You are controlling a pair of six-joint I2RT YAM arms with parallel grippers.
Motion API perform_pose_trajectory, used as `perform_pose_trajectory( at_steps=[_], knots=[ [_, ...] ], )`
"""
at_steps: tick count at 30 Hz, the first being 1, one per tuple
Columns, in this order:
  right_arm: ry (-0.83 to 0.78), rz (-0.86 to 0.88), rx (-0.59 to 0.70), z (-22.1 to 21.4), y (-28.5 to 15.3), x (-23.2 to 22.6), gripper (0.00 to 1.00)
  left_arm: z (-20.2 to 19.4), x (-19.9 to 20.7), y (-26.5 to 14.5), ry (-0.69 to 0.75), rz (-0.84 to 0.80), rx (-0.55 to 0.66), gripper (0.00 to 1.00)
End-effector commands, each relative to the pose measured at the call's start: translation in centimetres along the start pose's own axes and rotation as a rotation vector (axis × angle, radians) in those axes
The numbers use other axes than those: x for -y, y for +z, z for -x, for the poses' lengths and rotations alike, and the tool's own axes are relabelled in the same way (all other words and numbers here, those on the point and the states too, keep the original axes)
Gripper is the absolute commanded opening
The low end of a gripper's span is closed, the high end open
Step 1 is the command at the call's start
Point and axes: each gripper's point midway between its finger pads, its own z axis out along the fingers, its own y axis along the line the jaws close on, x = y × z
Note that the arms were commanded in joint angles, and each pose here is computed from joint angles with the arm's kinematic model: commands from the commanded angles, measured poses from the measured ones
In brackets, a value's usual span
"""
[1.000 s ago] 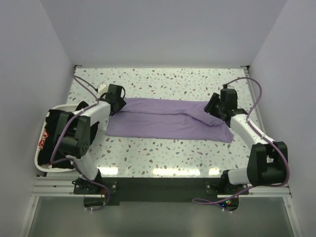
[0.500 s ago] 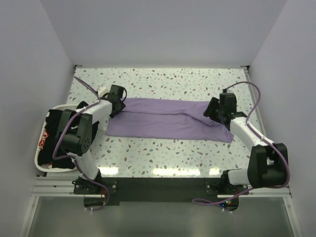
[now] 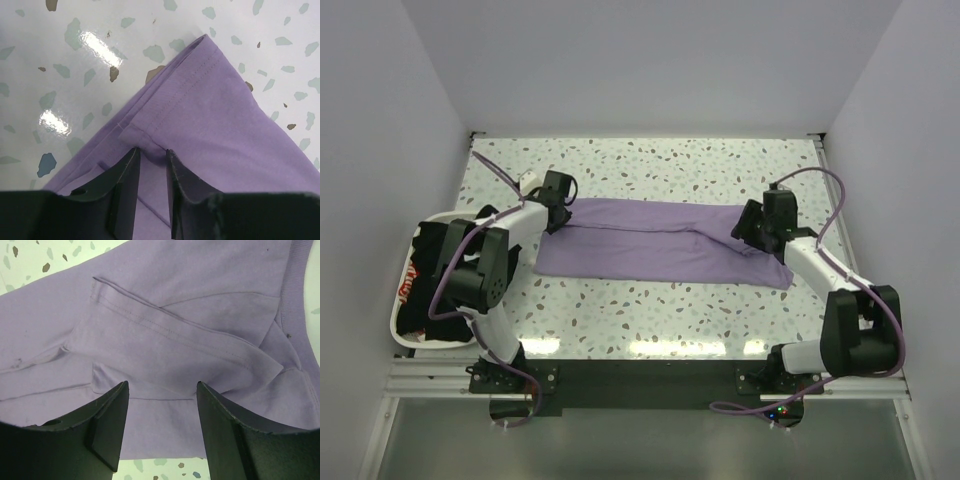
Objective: Fold and stack the t-shirts
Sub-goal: Fold the tshirt
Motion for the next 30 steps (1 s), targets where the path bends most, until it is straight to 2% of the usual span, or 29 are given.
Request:
perform_pose_trajectory(
  at_steps=[1, 5, 11, 17, 20, 24, 30],
  knots=[
    [0.012, 0.016, 0.019, 0.1, -0.2, -0.3, 0.60, 2.4, 1.8, -0.3, -0.007, -0.035, 0.081, 0.31],
    [0.036, -0.004, 0.036, -0.1, -1.3, 0.3, 0.61, 2.4, 2.1, -0.3, -0.005, -0.047, 0.078, 0.22],
    [0.077, -0.065, 0.039, -1.3, -1.5, 1.9, 0.62, 2.3, 2.3, 0.0, 0.004, -0.054, 0.073, 0.16],
    [0.087, -0.150, 0.039, -1.4, -0.7, 3.4, 0.58, 2.6, 2.3, 0.0, 0.011, -0.057, 0.078, 0.09],
    [0.097, -0.160, 0.045, -1.4, -0.1, 3.5, 0.54, 2.6, 2.2, 0.1, 0.013, -0.059, 0.076, 0.08],
    [0.108, -0.161, 0.053, -0.8, 0.6, 3.3, 0.41, 2.7, 2.2, 0.2, 0.016, -0.059, 0.073, 0.07],
    [0.104, -0.187, 0.056, -0.6, 1.3, 3.6, 0.29, 2.9, 2.1, 0.4, 0.020, -0.063, 0.072, 0.03]
  ],
)
